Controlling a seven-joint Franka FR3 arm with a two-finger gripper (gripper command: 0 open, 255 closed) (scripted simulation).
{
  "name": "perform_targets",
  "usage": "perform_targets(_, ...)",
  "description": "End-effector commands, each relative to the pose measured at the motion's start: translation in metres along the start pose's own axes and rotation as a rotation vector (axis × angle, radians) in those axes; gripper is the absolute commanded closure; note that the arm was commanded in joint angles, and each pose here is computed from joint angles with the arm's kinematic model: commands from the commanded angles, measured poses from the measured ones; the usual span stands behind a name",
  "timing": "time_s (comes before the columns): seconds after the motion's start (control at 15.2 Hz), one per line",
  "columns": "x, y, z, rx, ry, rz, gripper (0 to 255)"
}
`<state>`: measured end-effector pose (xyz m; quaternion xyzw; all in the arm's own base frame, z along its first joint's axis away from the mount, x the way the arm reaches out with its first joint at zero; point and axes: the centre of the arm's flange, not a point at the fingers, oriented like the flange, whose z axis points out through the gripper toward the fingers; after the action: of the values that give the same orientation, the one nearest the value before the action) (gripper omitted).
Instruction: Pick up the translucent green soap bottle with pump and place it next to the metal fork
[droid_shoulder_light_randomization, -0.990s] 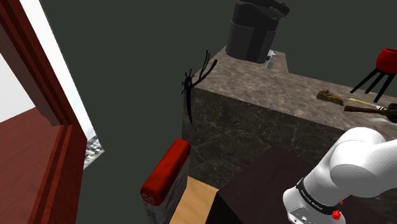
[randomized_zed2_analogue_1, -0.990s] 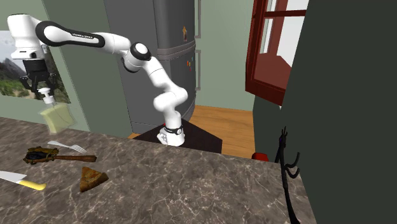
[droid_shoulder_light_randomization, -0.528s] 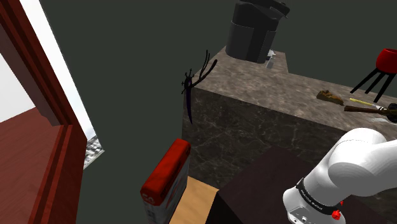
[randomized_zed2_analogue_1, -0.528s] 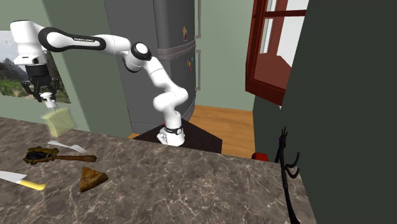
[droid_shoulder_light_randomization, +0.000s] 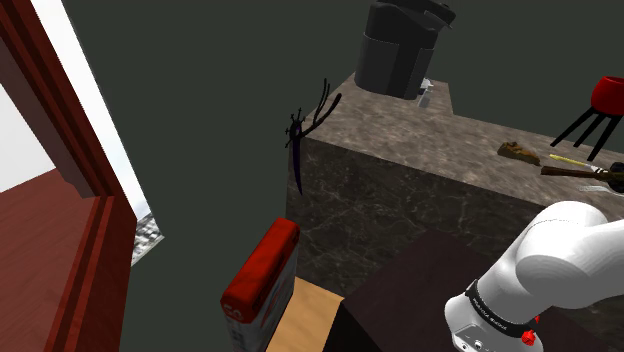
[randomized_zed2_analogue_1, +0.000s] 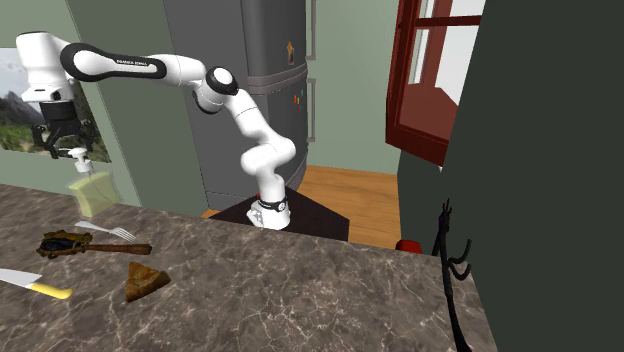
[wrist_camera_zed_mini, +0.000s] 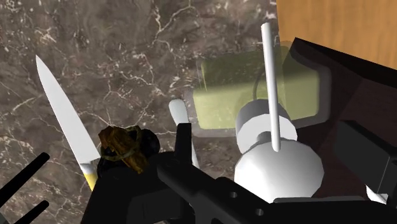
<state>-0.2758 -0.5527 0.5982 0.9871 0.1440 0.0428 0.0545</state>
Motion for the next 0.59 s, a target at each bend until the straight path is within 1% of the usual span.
perform_targets(0.0,0.000,0.000,0.000,0.000,0.000,0.000,0)
perform_targets(0.07,0.000,0.000,0.000,0.000,0.000,0.000,0)
perform_targets(0.33,0.000,0.000,-0.050,0.000,0.000,0.000,0)
perform_targets(0.53,0.000,0.000,-0.050,0.000,0.000,0.000,0)
